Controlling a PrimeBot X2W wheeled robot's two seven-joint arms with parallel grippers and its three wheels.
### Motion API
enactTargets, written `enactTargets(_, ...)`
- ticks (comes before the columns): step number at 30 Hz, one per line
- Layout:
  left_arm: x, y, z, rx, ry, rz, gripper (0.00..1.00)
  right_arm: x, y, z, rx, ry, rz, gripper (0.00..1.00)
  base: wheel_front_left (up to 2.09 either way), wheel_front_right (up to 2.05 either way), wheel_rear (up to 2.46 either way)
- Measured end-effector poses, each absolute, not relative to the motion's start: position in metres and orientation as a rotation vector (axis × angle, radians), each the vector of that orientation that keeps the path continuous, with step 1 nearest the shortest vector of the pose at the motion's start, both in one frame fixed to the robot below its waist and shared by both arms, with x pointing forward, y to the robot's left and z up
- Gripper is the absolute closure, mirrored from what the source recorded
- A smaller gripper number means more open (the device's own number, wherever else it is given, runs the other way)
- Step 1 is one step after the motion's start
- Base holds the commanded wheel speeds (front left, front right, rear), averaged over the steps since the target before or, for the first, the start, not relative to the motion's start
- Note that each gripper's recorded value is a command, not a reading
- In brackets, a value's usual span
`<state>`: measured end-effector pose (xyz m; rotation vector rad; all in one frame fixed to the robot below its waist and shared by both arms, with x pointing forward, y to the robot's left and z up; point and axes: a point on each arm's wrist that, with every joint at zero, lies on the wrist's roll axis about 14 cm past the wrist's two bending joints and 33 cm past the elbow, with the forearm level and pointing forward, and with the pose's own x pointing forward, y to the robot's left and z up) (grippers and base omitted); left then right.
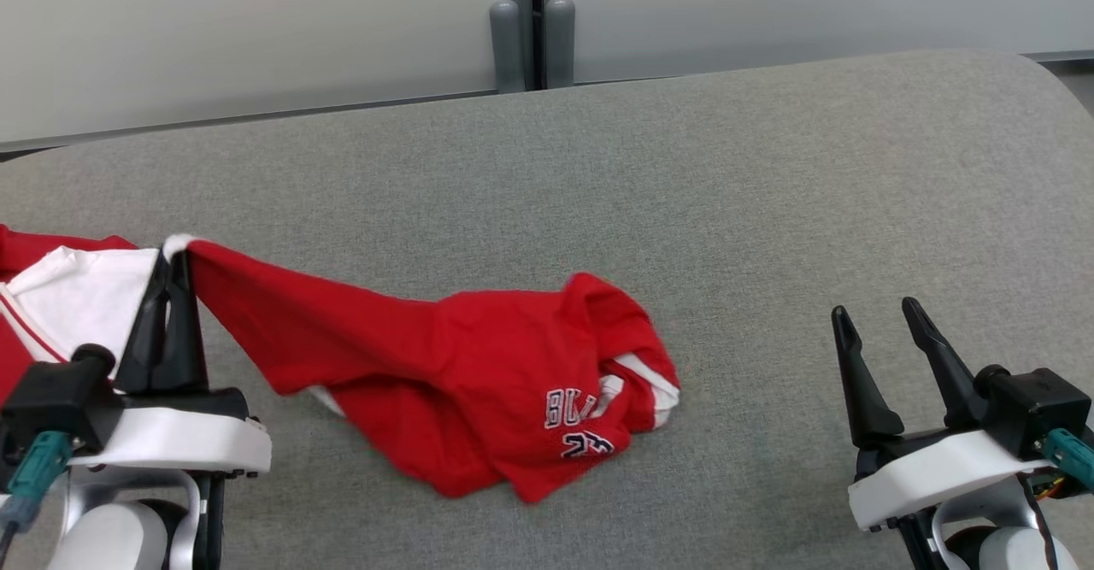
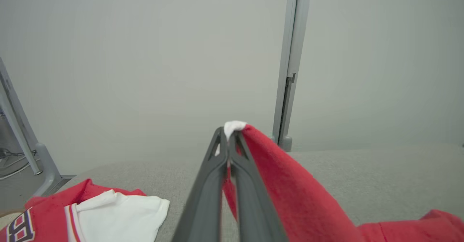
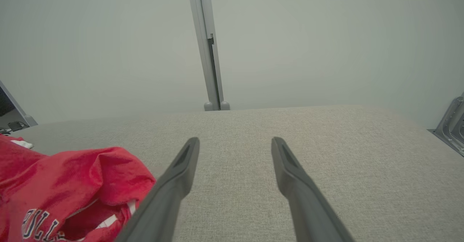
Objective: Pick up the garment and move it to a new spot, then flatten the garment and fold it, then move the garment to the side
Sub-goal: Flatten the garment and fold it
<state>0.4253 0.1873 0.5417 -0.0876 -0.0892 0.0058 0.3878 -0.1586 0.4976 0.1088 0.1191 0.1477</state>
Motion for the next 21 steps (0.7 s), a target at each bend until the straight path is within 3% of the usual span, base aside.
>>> enactTargets(4,0.421,0.175,0.575,-0.071,-0.165,-0.04,1.0,0.389,-0.156,0.497,0.113,0.122,0.152,0.0,0.0,0.0,0.0)
enactTargets(8,0.417,0.126,0.578,-0.105,-0.143,-0.199,1.0,0.39,-0.157,0.497,0.12,0.121,0.149,0.0,0.0,0.0,0.0)
enactTargets(16,0.401,-0.005,0.55,-0.21,-0.009,-0.594,1.0,0.389,-0.168,0.493,0.121,0.133,0.114,0.0,0.0,0.0,0.0)
enactTargets(21,0.388,-0.058,0.53,-0.23,0.061,-0.746,1.0,0.389,-0.176,0.493,0.119,0.133,0.089,0.0,0.0,0.0,0.0)
